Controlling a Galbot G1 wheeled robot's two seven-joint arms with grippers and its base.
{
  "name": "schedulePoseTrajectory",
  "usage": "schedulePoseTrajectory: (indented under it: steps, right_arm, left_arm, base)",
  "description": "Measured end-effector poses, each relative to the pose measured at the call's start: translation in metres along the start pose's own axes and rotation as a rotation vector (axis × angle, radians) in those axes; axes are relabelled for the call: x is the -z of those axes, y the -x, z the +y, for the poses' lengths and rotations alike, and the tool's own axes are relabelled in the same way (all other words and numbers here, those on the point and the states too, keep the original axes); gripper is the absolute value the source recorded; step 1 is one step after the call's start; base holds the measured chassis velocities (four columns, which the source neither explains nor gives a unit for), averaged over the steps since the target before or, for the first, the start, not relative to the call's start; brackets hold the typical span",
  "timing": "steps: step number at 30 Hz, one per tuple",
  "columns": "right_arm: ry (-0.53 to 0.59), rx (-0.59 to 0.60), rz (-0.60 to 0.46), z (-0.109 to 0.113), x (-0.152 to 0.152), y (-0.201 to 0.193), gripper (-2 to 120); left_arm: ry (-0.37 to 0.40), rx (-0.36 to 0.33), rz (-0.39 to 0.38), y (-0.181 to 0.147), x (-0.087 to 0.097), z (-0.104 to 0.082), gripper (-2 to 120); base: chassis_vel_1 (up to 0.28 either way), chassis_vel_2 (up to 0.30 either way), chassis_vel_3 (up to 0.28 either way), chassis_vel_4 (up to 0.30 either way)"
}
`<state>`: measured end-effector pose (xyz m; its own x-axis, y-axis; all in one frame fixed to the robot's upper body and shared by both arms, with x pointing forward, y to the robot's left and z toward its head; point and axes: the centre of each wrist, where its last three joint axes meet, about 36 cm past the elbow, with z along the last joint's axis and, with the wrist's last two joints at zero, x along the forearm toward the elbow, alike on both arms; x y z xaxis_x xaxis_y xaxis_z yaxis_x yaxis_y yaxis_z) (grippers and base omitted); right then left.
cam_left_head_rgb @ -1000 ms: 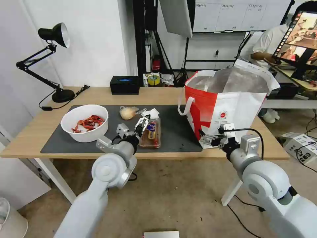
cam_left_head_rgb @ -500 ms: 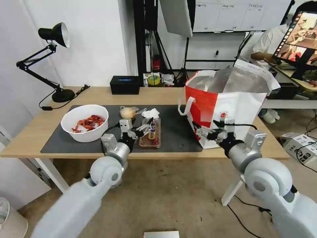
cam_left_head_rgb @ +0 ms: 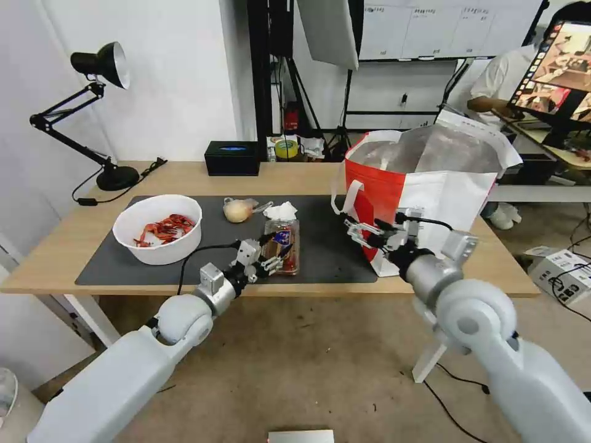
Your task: Pick up the trash from the table and place it into the takeout bag.
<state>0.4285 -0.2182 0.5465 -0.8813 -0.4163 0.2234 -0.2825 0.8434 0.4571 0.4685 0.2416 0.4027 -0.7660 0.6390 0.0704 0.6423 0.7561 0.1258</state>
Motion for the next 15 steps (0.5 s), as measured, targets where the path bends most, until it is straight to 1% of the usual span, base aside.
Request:
schedulePoseTrajectory:
  steps: [1,3,4,7,8,9,10,11,13,14,15]
  right_arm:
    - [0.006,-0.001,0.009,0.0,0.0,0.003,100]
    - [0.029,-0.003,0.059,0.002,0.002,0.018,100]
    - [0.029,-0.003,0.059,0.002,0.002,0.018,100]
    - [0.06,0.013,0.137,0.007,0.009,0.039,100]
    - [0.06,0.013,0.137,0.007,0.009,0.039,100]
    - [0.07,0.021,0.167,0.01,0.013,0.048,100]
    - [0.072,0.025,0.198,0.013,0.019,0.056,100]
    - [0.072,0.025,0.198,0.013,0.019,0.056,100]
    - [0.069,0.023,0.246,0.02,0.026,0.073,100]
    - [0.069,0.023,0.246,0.02,0.026,0.073,100]
    - [0.063,0.008,0.276,0.023,0.029,0.083,100]
  left_arm:
    - [0.0,-0.001,0.001,-0.001,-0.001,0.001,29]
    - [-0.004,-0.015,0.005,-0.004,-0.006,0.005,18]
    - [-0.004,-0.015,0.005,-0.004,-0.006,0.005,18]
    - [-0.014,-0.032,0.003,-0.007,-0.009,0.007,3]
    - [-0.014,-0.032,0.003,-0.007,-0.009,0.007,3]
    - [-0.017,-0.03,0.001,-0.007,-0.009,0.008,0]
    - [-0.019,-0.028,0.0,-0.008,-0.009,0.009,0]
    - [-0.019,-0.028,0.0,-0.008,-0.009,0.009,0]
    - [-0.023,-0.026,-0.002,-0.009,-0.01,0.01,0]
    - [-0.023,-0.026,-0.002,-0.009,-0.01,0.01,0]
    - [-0.025,-0.03,-0.002,-0.01,-0.011,0.01,0]
  base:
    - [0.0,0.0,0.0,0.0]
    - [0.0,0.0,0.0,0.0]
    - [0.0,0.0,0.0,0.0]
    - [0.0,0.0,0.0,0.0]
    - [0.0,0.0,0.0,0.0]
    - [0.0,0.0,0.0,0.0]
    - [0.0,0.0,0.0,0.0]
    - [0.0,0.0,0.0,0.0]
    - [0.0,0.0,0.0,0.0]
    - [0.0,0.0,0.0,0.0]
    - [0.0,0.0,0.0,0.0]
